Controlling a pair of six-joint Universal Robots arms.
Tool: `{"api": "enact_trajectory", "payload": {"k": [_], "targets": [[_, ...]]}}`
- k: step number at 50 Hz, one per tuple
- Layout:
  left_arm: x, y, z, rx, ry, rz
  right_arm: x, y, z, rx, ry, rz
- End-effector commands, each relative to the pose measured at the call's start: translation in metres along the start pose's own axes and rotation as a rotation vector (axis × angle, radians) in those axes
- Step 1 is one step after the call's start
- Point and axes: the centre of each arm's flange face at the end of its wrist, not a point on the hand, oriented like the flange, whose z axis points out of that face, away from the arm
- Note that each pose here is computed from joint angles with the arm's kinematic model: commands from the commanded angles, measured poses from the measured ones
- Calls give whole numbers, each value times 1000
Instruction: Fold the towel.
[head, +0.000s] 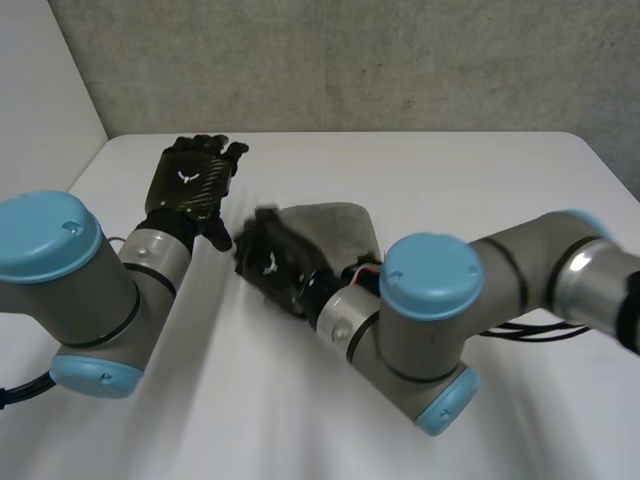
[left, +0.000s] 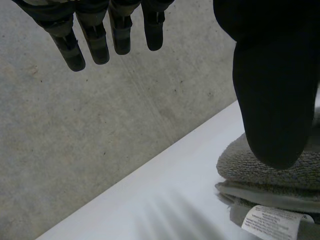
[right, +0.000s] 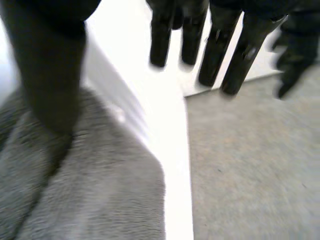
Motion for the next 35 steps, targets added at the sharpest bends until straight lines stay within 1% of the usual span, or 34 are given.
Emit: {"api": "enact_trajectory", "payload": {"k": [1,2,4,5,6,7,8,9,10,12,13,15,16,17,18,19,21,23,26,28,30,32,34,35], "targets": [[2,-7,9,40,0,-9,60,-10,-17,-4,204,373],[4,-7,10,43,6,-20,60,-10,-18,-5,204,374],[6,-6,13,41,11,-40,83,15,-24,-77,288,507],[6,-6,13,41,11,-40,83,15,-24,-77,288,508],[10,-5,15,40,18,-64,88,28,-28,-126,307,564],[15,-3,17,35,33,-90,92,39,-31,-174,308,622],[15,-3,17,35,34,-91,92,39,-31,-174,308,622],[20,1,19,27,46,-114,91,49,-34,-217,297,677],[25,6,21,20,58,-133,91,50,-34,-217,297,678],[29,12,24,7,68,-150,86,64,-32,-274,264,765],[34,19,26,-11,79,-160,86,64,-32,-275,264,765],[39,25,27,-25,91,-165,82,77,-28,-309,235,843],[39,25,27,-25,92,-165,82,77,-28,-309,234,843],[45,31,28,-42,103,-169,78,82,-24,-313,211,878],[50,37,29,-58,113,-172,78,82,-24,-314,211,878],[50,38,29,-58,113,-172,75,85,-20,-311,192,909],[58,51,30,-97,130,-172,70,90,-16,-310,174,938],[61,58,30,-116,135,-171,59,103,-7,-325,149,995],[64,69,29,-145,143,-168,52,110,-4,-348,131,1014],[65,73,29,-154,144,-168,35,123,1,-402,90,1041],[65,75,29,-159,145,-168,31,126,2,-416,79,1048],[65,75,29,-160,145,-166,32,125,2,-419,77,1049],[64,70,29,-156,143,-163,50,115,0,-381,99,1034],[64,70,29,-156,143,-163,50,115,0,-381,99,1034]]}}
